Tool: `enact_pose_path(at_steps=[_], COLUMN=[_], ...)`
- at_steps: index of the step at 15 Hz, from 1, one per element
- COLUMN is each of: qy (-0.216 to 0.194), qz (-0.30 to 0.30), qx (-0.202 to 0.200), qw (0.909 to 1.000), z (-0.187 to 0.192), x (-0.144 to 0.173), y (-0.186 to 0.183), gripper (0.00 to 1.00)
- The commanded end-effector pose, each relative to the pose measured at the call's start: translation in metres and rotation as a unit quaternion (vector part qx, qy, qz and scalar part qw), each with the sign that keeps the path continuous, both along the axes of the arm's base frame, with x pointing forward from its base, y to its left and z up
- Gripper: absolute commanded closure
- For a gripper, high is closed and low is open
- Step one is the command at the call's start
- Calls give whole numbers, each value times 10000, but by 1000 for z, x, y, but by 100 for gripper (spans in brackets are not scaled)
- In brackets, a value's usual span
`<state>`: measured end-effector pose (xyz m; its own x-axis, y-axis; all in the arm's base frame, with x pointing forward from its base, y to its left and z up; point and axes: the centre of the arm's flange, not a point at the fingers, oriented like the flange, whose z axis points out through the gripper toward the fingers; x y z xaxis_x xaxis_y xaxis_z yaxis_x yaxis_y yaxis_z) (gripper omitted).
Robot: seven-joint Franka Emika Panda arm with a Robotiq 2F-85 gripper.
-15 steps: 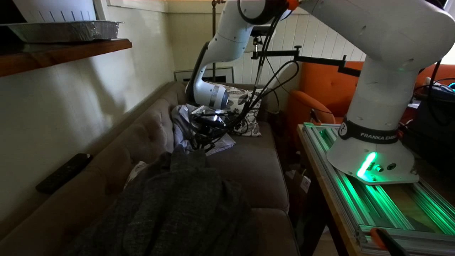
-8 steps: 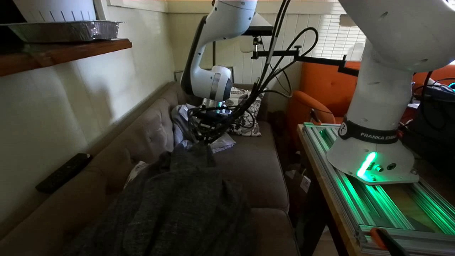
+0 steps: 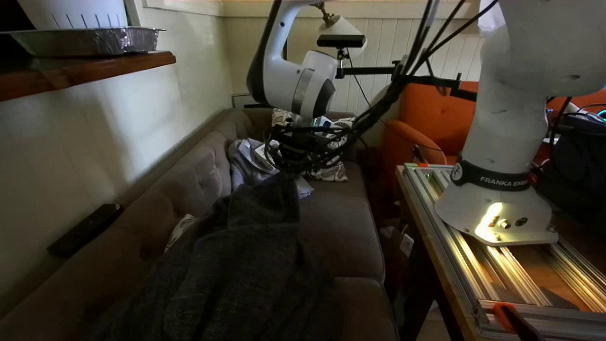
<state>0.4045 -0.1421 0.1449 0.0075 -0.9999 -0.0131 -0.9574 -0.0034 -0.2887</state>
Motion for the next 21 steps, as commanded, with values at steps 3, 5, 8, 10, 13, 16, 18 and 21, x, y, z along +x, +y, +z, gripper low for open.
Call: enact_pose_path(at_steps=[3,5,8,10,13,16,18,21], qy=[-97,-103,-323,-457,-644,-962,-1243,-1208], qz=[298,328,992,1374,2072,2790,3249,3216], qx=[80,80,-705,-1061,-1562,-2005,-2244,-2186], qw=[9995,9994,9920,9838,9636,9342,9103,9134], z=[21,23,91,109,136,158,176,134], x=[-15,-19,-22,-22,-27,-34,-40,-46], y=[22,22,69,99,161,221,255,248], gripper=[96,99,99,99,99,99,99,96])
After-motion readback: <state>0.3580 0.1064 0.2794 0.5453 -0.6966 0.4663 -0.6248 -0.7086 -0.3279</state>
